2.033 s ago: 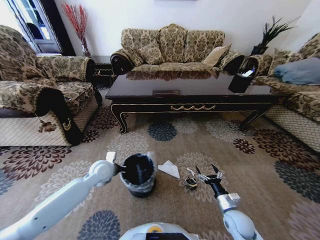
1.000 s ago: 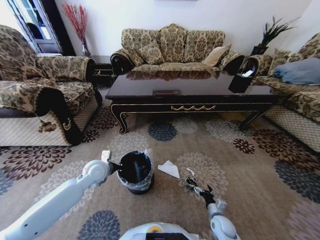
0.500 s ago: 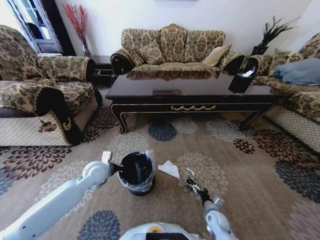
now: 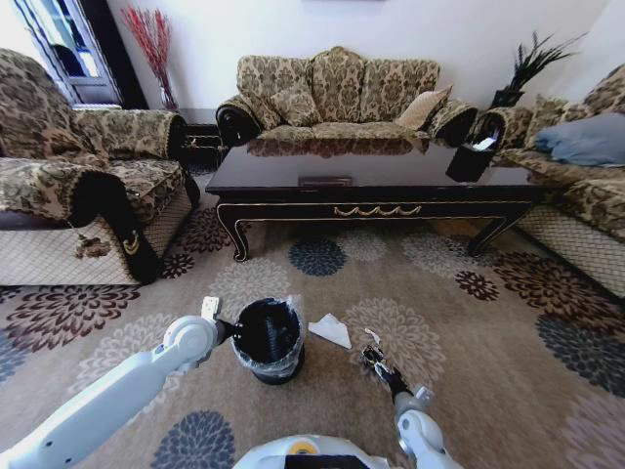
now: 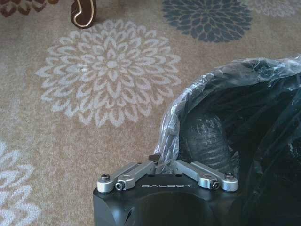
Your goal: Move to the front of the table and pick up the trash from the floor, then place it into the trash bin.
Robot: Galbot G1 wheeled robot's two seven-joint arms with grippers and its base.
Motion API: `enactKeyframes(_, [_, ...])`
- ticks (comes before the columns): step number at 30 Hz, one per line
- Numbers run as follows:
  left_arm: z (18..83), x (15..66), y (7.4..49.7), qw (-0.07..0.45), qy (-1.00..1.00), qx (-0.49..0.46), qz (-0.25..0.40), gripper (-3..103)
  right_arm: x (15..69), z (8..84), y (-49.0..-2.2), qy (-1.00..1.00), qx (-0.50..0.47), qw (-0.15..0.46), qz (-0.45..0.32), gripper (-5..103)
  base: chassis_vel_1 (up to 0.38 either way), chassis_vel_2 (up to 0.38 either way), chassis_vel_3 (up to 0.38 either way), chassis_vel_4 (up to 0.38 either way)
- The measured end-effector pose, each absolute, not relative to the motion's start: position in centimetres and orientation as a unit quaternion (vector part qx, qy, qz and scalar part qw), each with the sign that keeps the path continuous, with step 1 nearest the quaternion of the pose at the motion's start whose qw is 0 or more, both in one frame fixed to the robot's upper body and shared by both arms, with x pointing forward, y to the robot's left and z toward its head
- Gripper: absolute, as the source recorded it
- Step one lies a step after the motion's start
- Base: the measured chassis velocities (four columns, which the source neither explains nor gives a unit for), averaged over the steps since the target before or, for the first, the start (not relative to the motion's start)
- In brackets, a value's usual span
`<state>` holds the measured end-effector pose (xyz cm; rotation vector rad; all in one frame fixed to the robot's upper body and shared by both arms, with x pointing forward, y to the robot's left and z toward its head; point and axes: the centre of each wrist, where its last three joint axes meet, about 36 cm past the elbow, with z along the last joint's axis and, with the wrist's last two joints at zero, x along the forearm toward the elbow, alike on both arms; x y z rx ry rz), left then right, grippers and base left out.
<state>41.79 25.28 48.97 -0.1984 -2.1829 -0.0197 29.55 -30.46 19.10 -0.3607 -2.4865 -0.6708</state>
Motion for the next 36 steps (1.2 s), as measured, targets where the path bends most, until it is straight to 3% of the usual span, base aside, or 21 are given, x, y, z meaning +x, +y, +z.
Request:
enactKeyframes(3, [48.9,41.9,25.3,0.457,-0.886,-0.080,-0.008,0,29.3,18.9,-30.2,-0.921,-0.132,0.270,-0.247,57,0.000,0.000,0.000,0.000])
enactKeyframes(6, [48.9,41.9,25.3,0.457,-0.886,-0.079,-0.008,0,29.4,18.9,-30.1,-0.921,-0.132,0.270,-0.248,51,0.000,0.000,0.000,0.000])
enactKeyframes(8, [48.8,41.9,25.3,0.457,-0.886,-0.080,-0.008,0,29.4,19.0,-30.1,-0.922,-0.131,0.269,-0.247,41,0.000,0.000,0.000,0.000])
enactKeyframes(12, [48.8,41.9,25.2,0.457,-0.886,-0.081,-0.007,0,29.5,18.9,-30.2,-0.922,-0.131,0.268,-0.245,30,0.000,0.000,0.000,0.000])
enactKeyframes(13, [48.7,42.0,25.2,0.457,-0.886,-0.080,-0.007,0,29.5,18.9,-30.3,-0.923,-0.133,0.268,-0.244,20,0.000,0.000,0.000,0.000])
enactKeyframes(26, [48.4,41.9,25.0,0.458,-0.885,-0.082,-0.010,0,29.1,19.5,-31.2,-0.925,-0.136,0.262,-0.240,16,0.000,0.000,0.000,0.000])
enactKeyframes(36, [48.1,41.7,24.2,0.456,-0.885,-0.089,-0.018,0,29.4,23.6,-32.2,-0.938,-0.123,0.218,-0.240,16,0.000,0.000,0.000,0.000])
